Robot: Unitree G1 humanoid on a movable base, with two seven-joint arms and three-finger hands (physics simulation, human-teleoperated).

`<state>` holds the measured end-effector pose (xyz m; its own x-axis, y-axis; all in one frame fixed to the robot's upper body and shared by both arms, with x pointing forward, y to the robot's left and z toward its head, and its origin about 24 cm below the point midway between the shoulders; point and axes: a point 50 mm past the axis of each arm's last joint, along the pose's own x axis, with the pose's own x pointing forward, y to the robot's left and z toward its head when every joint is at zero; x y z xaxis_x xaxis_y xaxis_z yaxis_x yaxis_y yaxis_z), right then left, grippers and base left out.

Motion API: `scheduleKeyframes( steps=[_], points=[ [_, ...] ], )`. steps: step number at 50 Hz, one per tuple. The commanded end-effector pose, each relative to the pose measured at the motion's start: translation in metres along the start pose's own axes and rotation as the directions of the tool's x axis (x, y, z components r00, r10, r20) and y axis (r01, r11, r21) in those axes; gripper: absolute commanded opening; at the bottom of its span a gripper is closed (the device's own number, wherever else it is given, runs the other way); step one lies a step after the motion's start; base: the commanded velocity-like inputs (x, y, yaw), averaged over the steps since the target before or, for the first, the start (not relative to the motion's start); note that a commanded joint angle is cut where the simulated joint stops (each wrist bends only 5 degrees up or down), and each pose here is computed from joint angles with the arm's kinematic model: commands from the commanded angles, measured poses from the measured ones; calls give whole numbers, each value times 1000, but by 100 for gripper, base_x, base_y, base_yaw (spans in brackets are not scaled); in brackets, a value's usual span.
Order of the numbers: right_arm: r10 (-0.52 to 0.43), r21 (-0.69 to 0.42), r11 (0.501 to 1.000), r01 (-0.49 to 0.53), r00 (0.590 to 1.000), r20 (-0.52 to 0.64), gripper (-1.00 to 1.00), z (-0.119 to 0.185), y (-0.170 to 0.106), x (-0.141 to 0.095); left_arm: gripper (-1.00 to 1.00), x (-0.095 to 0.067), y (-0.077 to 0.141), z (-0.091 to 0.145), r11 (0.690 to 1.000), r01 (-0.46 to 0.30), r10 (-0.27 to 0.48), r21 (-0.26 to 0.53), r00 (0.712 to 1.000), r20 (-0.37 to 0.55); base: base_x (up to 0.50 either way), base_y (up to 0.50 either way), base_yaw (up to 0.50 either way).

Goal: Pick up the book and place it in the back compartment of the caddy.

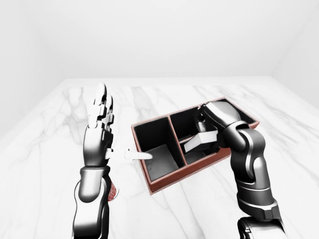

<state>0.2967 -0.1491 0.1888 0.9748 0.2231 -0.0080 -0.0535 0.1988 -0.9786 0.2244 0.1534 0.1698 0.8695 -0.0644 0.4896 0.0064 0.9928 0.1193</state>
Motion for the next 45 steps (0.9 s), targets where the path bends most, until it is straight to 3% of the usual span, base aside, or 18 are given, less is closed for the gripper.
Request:
scheduleKeyframes(
  steps=[1, 45],
  points=[
    [42, -11, 999, -42, 999, -3, -100, -5, 4, 10, 100, 0, -1, 0, 1000, 3, -3, 1, 1000, -1, 0, 0, 0],
    [179, -3, 984, -180, 983, -28, -100, -19, 22, 34, 100, -1, -2, -3, 1000, 8, -8, 4, 1000, -14, 0, 0, 0]
  ],
)
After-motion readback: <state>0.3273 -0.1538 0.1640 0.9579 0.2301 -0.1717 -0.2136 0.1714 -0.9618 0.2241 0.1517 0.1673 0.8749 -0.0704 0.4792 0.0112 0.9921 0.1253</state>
